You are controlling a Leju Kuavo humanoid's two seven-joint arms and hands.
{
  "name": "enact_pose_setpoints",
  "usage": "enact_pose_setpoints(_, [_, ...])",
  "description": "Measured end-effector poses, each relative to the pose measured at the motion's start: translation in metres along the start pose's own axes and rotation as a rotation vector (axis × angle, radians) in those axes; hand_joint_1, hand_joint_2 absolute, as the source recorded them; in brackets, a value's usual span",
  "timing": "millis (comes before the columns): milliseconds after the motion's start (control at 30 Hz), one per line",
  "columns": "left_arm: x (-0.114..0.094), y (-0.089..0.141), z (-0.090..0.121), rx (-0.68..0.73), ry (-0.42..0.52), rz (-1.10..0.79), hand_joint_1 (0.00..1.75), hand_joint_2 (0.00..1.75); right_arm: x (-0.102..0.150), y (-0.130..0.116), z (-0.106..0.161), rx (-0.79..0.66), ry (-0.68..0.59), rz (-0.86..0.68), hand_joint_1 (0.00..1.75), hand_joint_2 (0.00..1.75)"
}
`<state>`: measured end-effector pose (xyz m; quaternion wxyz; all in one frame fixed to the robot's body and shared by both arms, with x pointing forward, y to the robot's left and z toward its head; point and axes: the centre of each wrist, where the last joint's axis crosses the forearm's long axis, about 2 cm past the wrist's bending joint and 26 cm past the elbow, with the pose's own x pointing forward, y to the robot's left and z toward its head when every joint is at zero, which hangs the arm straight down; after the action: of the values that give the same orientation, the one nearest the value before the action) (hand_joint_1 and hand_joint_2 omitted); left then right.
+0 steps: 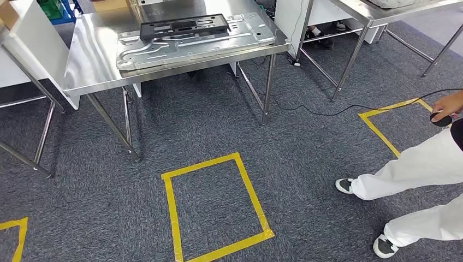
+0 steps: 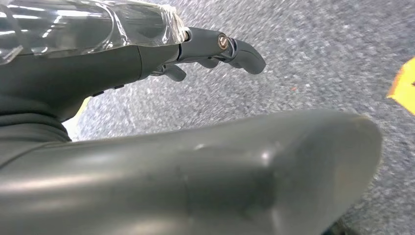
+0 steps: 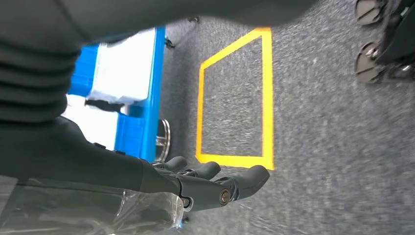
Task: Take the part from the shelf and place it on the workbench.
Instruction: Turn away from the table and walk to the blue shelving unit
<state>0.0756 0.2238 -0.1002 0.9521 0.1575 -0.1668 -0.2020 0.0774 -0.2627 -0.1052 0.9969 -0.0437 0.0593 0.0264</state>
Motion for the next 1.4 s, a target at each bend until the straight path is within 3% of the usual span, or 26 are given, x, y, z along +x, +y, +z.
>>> enact_pose_setpoints(1400, [-0.0039, 0.0005, -0.0001, -0.011, 0.016, -0.018, 0.0, 0.0, -0.0004, 0.0029, 0.0002, 0.009, 0.008, -0.015, 0.0, 0.0])
